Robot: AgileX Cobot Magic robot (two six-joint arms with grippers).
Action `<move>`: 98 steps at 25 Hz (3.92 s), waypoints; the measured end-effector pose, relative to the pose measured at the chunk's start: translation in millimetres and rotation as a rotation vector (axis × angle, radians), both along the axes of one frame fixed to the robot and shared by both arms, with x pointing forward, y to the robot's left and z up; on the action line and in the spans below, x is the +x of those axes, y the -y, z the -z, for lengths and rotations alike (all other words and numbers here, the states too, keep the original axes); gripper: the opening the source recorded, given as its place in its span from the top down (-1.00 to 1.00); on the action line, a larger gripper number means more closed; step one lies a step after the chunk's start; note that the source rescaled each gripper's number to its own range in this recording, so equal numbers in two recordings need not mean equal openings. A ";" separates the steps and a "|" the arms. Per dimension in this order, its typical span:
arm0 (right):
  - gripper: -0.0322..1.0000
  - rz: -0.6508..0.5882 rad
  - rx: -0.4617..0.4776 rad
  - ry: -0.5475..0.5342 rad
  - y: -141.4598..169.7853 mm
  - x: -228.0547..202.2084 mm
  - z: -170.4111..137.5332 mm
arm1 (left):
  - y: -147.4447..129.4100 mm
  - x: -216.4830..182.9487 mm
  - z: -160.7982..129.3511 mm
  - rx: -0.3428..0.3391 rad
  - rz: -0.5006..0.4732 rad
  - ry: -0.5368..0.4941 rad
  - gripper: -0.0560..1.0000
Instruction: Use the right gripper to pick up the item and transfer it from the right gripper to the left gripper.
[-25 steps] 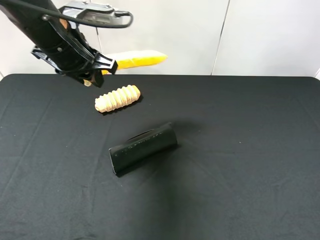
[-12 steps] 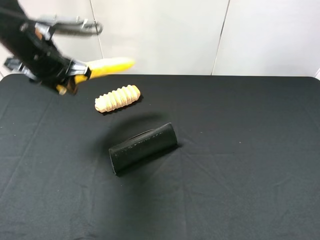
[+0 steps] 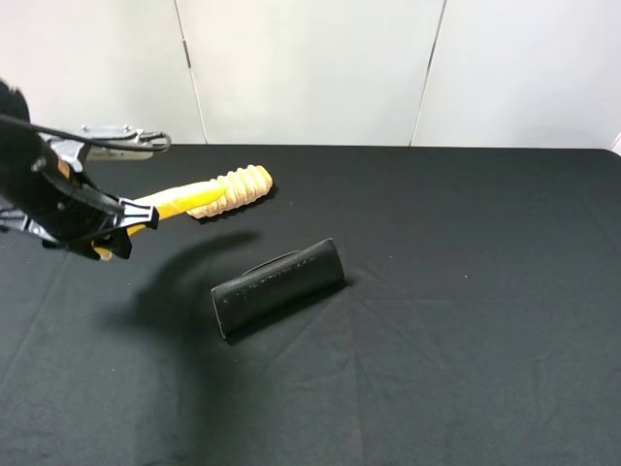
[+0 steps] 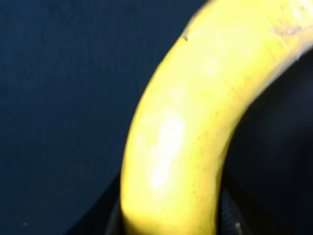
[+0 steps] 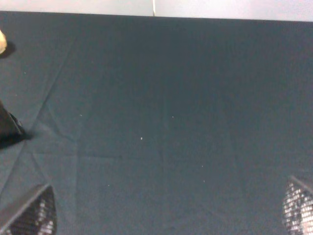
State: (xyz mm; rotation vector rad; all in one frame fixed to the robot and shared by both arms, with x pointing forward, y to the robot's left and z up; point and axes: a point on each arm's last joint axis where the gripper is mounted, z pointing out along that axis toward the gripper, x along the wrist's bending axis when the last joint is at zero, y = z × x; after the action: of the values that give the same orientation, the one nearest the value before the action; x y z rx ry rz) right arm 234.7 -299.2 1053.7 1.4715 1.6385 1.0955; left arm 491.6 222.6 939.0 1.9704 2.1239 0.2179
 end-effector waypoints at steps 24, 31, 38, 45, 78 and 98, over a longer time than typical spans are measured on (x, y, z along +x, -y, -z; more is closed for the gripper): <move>-1.00 0.000 0.000 0.000 0.0 0.0 0.0 | -12.1 -43.4 46.8 -0.087 -0.162 0.032 0.89; -1.00 0.000 0.000 0.000 0.0 0.0 0.0 | -12.1 -43.4 46.8 -0.086 -0.158 0.033 -0.61; -1.00 0.000 0.000 0.000 0.0 0.0 0.0 | -12.1 -43.4 46.8 -0.086 -0.158 0.033 -0.98; -1.00 0.000 0.000 0.000 0.0 0.0 0.0 | -13.2 -46.0 38.5 -0.089 -0.159 0.044 -0.99; -1.00 0.000 0.000 0.000 0.0 0.0 0.0 | -61.6 -175.3 -178.8 -0.021 0.041 0.293 -1.00; -1.00 0.000 0.000 0.000 0.0 0.0 0.0 | -81.3 -255.5 -101.1 -0.023 0.292 0.616 -0.99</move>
State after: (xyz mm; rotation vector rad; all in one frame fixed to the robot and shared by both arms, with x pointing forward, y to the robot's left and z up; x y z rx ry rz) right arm 234.7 -299.2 1053.7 1.4715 1.6385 1.0955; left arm 236.2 303.9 1040.1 1.8527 1.4336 0.6441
